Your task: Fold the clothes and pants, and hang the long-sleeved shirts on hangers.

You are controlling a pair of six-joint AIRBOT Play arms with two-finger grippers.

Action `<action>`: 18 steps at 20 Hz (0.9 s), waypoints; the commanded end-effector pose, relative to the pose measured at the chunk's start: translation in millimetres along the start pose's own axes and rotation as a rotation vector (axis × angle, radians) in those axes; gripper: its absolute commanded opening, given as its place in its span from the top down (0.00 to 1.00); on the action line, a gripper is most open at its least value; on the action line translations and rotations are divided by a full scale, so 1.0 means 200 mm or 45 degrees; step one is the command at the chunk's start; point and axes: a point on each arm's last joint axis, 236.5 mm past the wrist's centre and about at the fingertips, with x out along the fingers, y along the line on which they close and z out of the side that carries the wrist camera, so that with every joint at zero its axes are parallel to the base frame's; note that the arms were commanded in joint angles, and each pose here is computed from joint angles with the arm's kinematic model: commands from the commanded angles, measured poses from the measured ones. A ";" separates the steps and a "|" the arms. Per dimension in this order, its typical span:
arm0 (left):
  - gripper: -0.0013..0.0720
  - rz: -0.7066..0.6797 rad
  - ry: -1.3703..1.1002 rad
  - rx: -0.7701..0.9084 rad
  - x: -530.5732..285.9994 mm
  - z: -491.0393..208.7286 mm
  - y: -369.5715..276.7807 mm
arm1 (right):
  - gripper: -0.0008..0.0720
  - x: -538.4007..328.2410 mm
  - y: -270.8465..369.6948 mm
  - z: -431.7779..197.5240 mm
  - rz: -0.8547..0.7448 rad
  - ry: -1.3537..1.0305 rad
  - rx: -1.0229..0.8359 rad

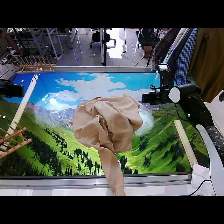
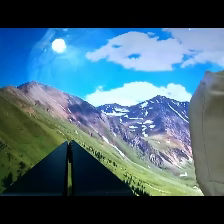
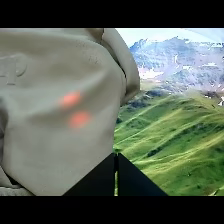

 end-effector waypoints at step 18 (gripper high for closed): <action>0.97 -0.033 -0.002 -0.016 0.02 0.01 -0.04 | 0.96 -0.01 0.19 -0.02 0.204 0.030 0.128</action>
